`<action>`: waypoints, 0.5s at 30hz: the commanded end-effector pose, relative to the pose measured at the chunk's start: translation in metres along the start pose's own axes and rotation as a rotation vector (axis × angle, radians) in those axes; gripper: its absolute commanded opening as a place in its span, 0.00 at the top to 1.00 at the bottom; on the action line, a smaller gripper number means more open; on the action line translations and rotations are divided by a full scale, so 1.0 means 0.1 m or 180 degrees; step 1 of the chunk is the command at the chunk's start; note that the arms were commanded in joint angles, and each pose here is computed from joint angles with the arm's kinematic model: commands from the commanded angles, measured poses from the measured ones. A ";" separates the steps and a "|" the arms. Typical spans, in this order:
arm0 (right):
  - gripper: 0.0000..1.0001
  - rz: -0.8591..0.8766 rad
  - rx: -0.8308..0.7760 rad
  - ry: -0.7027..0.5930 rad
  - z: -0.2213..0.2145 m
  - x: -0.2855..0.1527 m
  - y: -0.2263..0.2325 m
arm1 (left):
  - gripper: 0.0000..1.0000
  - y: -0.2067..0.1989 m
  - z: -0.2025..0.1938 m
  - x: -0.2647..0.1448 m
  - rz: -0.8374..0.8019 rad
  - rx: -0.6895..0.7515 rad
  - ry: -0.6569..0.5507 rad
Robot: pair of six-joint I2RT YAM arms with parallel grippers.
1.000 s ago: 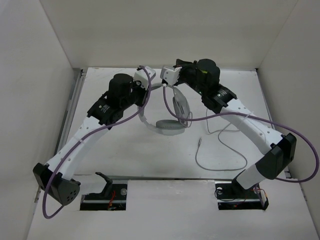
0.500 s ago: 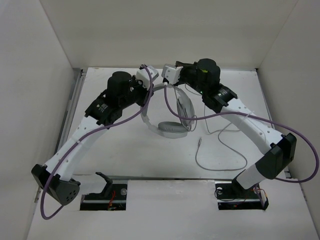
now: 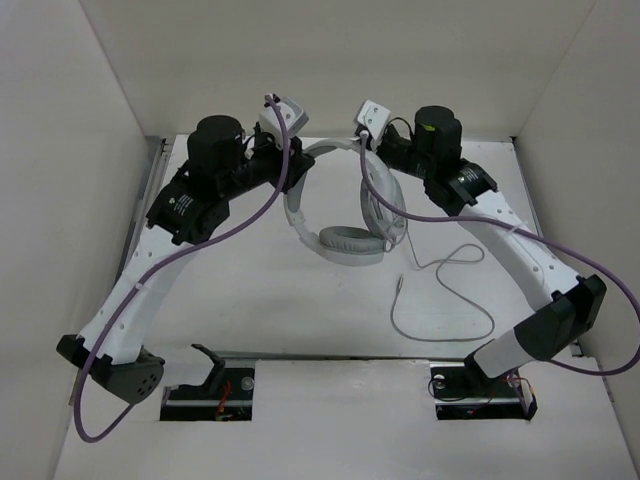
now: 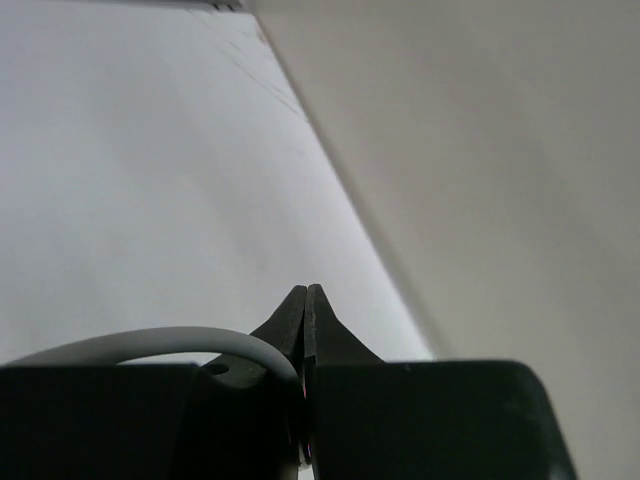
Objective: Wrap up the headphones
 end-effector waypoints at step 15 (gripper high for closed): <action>0.85 0.0708 0.2392 -0.1186 0.43 -0.41 -0.13 | 1.00 -0.26 0.75 -0.08 -0.0629 -0.0598 -0.0645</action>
Point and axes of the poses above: each gripper's point midway between its finger pads, its own x axis out along the fingers, its own y axis along the line the jaws close on, z = x × y, the point moved 7 cm from there along -x, back along the fingers, and after that the axes turned 10 degrees about -x, right-handed, at the moved point
